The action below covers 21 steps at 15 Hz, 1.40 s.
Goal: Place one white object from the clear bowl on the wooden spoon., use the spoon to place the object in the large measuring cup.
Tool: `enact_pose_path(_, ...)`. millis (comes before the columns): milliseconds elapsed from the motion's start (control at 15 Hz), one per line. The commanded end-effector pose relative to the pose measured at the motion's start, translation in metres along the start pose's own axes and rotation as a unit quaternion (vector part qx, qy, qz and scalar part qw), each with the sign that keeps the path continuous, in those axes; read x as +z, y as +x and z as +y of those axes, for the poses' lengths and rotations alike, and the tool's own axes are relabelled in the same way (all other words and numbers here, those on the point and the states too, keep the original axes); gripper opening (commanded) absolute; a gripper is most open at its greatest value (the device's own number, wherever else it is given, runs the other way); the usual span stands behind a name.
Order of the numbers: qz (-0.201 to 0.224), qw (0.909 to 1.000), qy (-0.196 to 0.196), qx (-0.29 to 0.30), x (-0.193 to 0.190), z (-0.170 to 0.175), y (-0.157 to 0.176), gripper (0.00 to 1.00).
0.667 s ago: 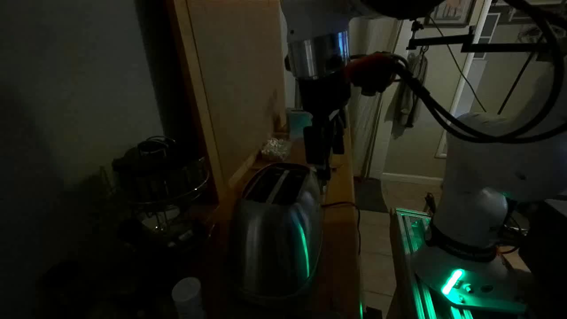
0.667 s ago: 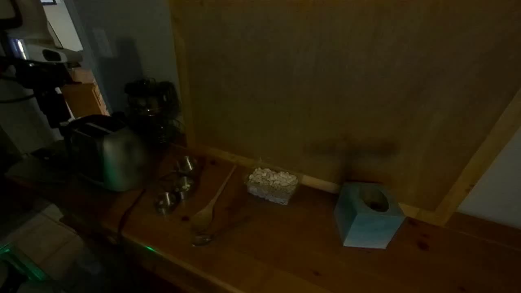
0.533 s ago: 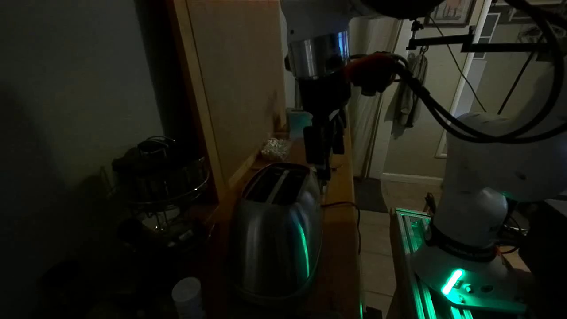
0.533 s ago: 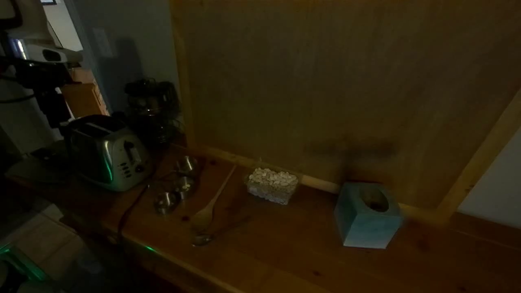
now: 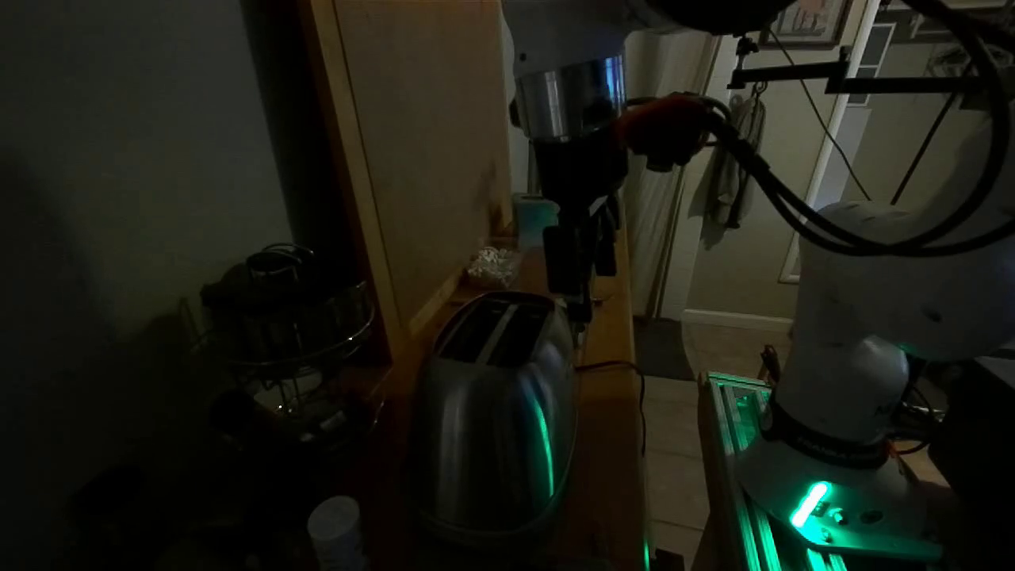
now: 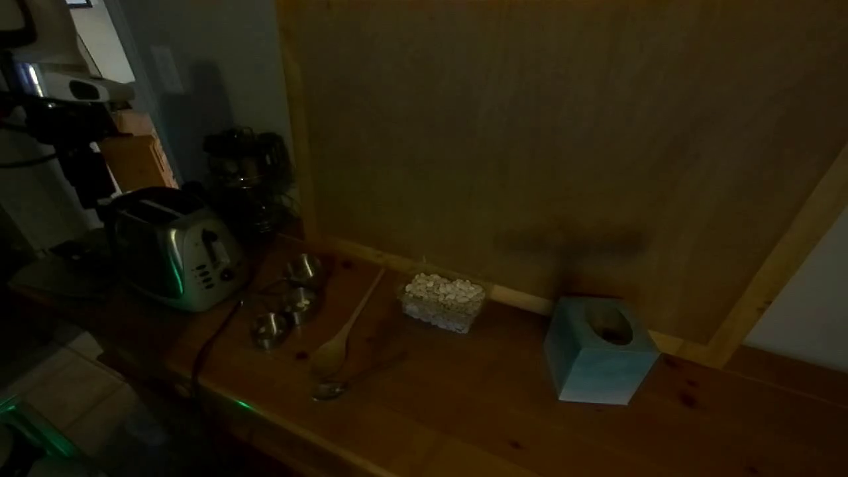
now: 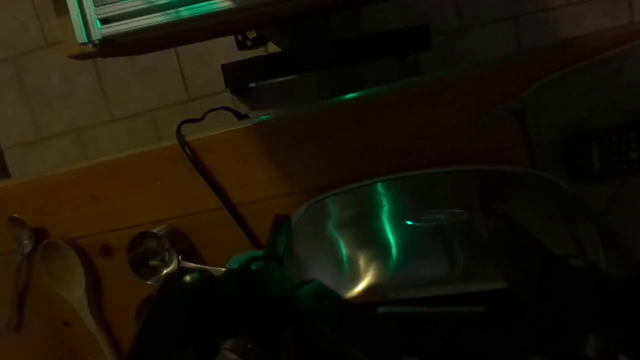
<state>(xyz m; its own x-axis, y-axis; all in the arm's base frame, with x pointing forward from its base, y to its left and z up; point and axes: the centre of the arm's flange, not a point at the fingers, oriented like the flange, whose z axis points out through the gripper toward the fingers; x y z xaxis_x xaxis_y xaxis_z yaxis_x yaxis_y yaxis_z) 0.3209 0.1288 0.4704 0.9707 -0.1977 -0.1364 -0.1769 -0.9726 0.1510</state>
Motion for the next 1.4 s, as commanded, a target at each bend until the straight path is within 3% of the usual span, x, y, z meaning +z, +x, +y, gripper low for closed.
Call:
enact_pose_path(0,0.042,0.9979,0.011,0.047,-0.014,0.025,0.018,1.0)
enact_pose_path(267,0.139,0.9865,0.014,0.086,-0.06,0.083,0.044,1.0)
enact_pose_path(400,0.184,0.979,-0.025,0.084,-0.081,0.121,0.056,1.0)
enact_pose_path(533,0.228,0.9652,-0.044,0.12,-0.101,0.164,0.07,1.0)
enact_pose_path(600,0.193,0.9753,-0.03,0.102,-0.086,0.133,0.057,1.0)
enact_pose_path(733,0.197,0.974,-0.029,0.108,-0.089,0.147,0.06,1.0)
enact_pose_path(1133,0.188,0.975,-0.023,0.117,-0.087,0.137,0.063,1.0)
enact_pose_path(1333,0.197,0.9592,-0.024,0.202,-0.099,0.181,0.102,1.0)
